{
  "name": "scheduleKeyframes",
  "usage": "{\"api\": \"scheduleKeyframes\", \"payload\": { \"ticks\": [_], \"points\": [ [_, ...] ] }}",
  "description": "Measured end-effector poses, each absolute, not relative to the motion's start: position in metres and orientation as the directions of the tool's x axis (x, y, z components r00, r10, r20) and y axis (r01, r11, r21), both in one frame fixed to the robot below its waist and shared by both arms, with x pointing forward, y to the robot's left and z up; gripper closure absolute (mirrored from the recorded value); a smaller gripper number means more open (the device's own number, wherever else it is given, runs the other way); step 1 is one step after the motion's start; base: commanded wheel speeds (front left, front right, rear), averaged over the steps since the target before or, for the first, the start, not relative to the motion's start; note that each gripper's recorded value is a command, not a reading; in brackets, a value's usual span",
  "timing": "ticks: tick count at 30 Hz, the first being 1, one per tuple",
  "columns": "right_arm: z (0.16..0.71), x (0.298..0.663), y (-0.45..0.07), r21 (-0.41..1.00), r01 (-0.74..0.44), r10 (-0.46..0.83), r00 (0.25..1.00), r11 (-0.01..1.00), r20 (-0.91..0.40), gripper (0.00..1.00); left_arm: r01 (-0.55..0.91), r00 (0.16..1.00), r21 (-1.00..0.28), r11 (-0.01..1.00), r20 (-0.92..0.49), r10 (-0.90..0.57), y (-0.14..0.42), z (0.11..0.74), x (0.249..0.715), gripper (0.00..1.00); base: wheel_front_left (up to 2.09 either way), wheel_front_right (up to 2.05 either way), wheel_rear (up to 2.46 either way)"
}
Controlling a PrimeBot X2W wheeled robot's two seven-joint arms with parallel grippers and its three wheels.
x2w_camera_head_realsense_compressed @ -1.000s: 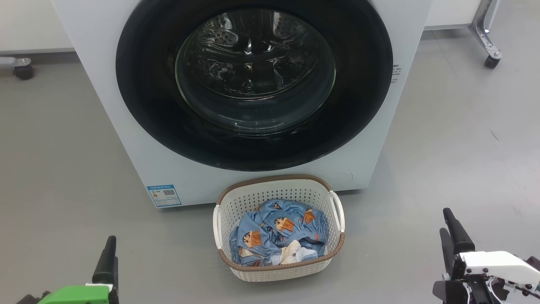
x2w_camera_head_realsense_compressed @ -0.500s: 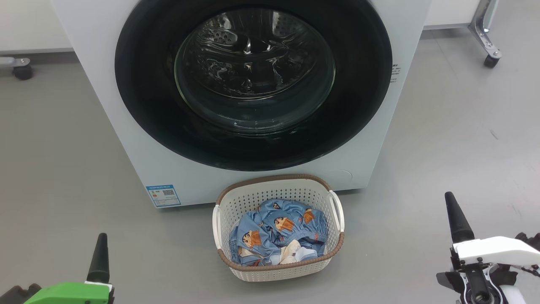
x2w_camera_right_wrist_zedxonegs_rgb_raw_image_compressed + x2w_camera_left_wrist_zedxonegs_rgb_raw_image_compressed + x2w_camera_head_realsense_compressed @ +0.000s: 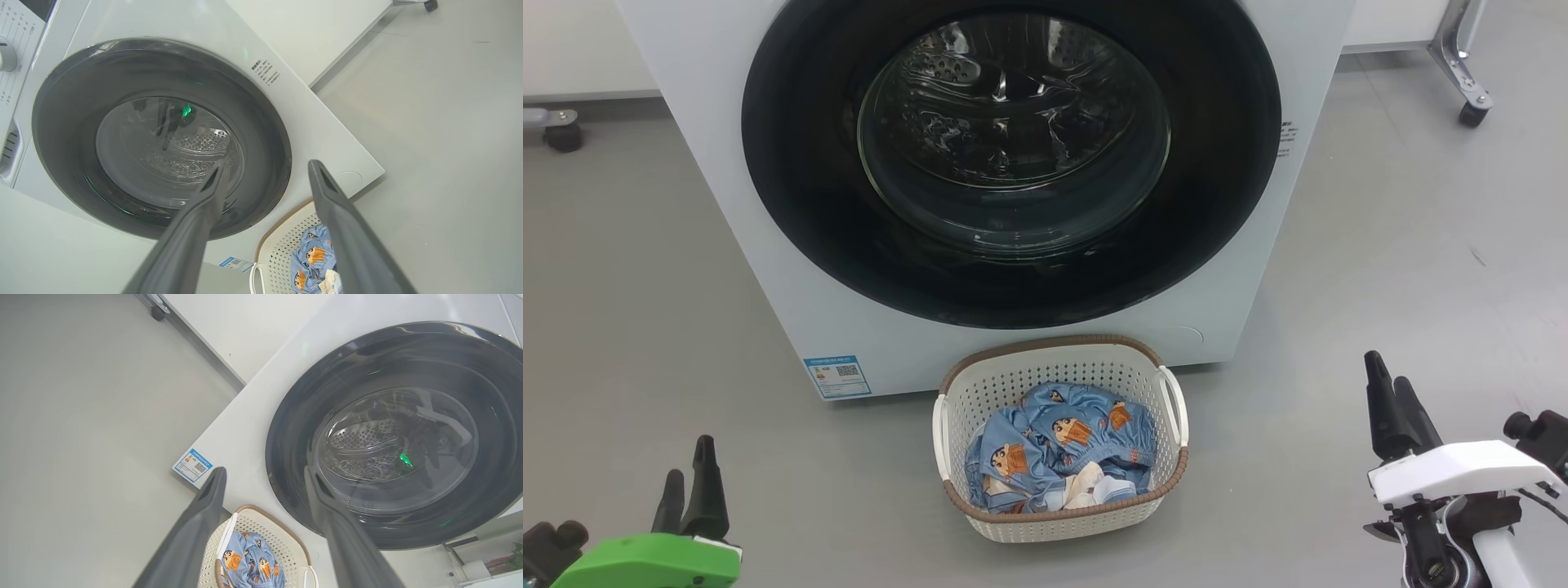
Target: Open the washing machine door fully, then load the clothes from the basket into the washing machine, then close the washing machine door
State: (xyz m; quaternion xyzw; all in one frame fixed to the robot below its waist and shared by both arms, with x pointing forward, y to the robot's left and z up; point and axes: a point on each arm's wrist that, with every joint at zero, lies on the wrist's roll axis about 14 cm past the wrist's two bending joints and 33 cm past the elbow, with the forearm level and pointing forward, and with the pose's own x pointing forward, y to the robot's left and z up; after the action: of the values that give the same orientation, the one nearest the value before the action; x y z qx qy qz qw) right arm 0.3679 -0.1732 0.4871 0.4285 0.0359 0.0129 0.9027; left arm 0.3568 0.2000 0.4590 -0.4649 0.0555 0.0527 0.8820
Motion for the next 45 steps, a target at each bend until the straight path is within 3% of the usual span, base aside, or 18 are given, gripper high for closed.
{"api": "scheduleKeyframes", "payload": {
  "ticks": [6, 20, 45],
  "points": [
    [0.493, 0.37, -0.167, 0.674, -0.046, 0.09, 0.995, 0.737, -0.03, 0.0, -0.117, 0.991, -0.74, 0.663, -0.128, 0.032, 0.198, 0.464, 0.358, 0.0, 0.0, 0.0, 0.0],
    [0.496, 0.369, -0.154, 0.486, -0.121, 0.14, 0.99, 0.865, -0.002, 0.0, -0.057, 0.994, -0.51, 0.859, -0.105, 0.003, 0.195, 0.466, 0.355, 0.0, 0.0, 0.0, 0.0],
    [0.491, 0.366, -0.149, 0.147, -0.198, 0.198, 0.98, 0.969, 0.01, 0.0, 0.003, 0.999, -0.153, 0.988, -0.05, -0.01, 0.198, 0.472, 0.348, 0.0, 0.0, 0.0, 0.0]
  ]
}}
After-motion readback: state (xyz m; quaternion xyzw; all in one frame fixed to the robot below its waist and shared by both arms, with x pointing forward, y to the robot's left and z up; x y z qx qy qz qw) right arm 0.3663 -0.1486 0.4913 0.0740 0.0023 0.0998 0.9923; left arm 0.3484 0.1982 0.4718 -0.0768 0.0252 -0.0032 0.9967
